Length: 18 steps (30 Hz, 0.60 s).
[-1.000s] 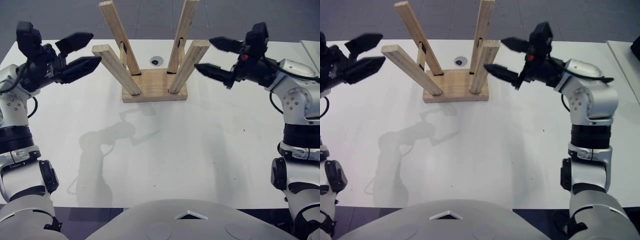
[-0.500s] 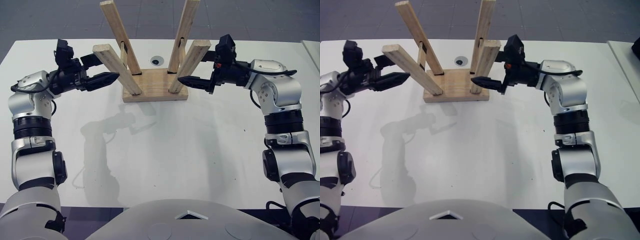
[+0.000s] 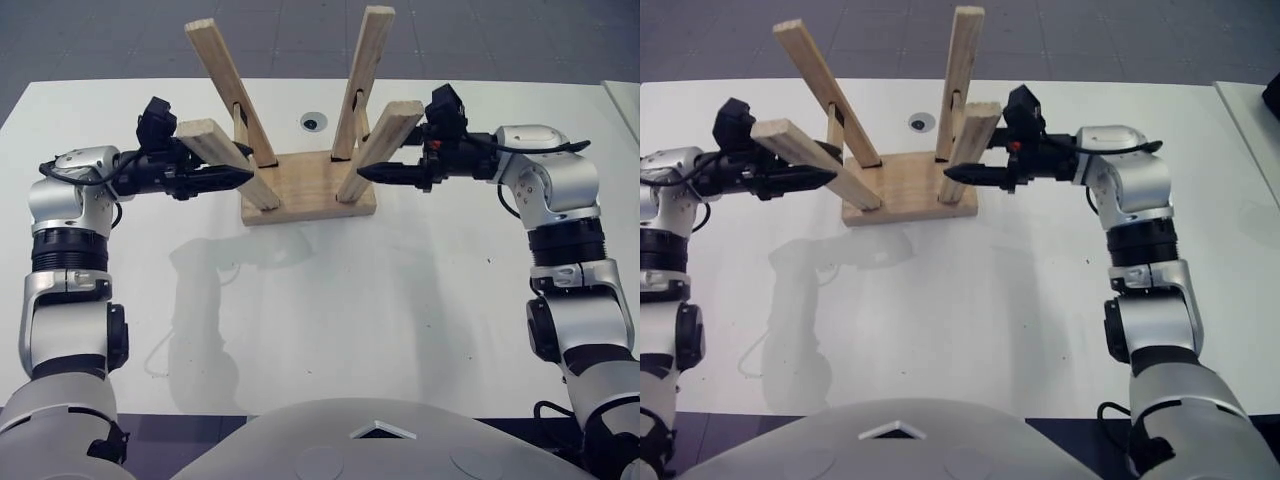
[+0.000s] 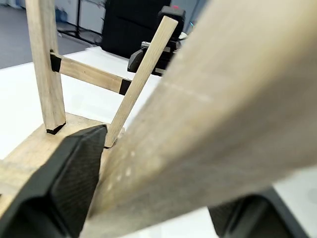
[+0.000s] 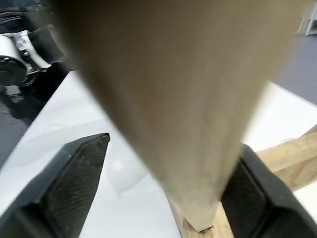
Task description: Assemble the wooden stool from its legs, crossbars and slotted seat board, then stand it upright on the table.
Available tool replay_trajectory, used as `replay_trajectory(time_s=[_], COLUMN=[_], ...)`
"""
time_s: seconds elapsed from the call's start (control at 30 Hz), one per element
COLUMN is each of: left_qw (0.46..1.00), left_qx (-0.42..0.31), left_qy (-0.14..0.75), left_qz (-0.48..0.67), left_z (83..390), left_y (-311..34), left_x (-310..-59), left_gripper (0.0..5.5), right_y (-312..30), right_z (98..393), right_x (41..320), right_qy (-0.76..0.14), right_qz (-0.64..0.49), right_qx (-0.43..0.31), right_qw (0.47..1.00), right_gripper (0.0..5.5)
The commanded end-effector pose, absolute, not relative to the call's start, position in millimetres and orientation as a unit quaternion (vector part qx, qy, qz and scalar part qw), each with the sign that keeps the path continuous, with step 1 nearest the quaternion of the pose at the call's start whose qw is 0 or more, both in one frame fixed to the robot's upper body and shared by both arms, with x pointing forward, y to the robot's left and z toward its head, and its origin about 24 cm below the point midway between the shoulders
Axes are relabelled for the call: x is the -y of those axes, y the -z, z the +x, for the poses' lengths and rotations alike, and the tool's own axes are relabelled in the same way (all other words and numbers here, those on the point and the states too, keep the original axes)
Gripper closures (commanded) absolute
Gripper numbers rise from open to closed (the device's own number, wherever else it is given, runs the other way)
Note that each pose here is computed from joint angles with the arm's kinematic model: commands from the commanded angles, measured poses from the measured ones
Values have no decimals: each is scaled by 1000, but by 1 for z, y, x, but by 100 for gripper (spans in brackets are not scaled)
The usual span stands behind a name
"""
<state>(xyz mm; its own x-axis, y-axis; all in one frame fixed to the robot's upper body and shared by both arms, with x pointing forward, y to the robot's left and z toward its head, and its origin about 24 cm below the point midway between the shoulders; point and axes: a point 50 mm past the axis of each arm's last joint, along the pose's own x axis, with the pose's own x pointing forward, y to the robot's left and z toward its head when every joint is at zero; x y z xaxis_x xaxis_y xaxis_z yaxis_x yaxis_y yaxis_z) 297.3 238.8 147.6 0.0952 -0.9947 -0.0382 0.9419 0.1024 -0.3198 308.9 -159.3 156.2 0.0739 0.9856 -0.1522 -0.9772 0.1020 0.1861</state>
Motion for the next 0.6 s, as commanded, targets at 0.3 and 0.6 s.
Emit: replay_trajectory(time_s=[0.3,0.6], left_qw=[723,793], left_qx=[-189,-194], left_qy=[592,290], left_qz=[-303,-500], left_z=[322,367], left_y=[-179,-120], left_x=[-232,-226], left_gripper=[223,77], right_y=[-172,-130], right_z=[323,381], right_x=[166,162], right_qy=[-586,-338], right_qz=[302,467], right_qx=[-149,-201], right_qw=[737,792], right_gripper=[370,237])
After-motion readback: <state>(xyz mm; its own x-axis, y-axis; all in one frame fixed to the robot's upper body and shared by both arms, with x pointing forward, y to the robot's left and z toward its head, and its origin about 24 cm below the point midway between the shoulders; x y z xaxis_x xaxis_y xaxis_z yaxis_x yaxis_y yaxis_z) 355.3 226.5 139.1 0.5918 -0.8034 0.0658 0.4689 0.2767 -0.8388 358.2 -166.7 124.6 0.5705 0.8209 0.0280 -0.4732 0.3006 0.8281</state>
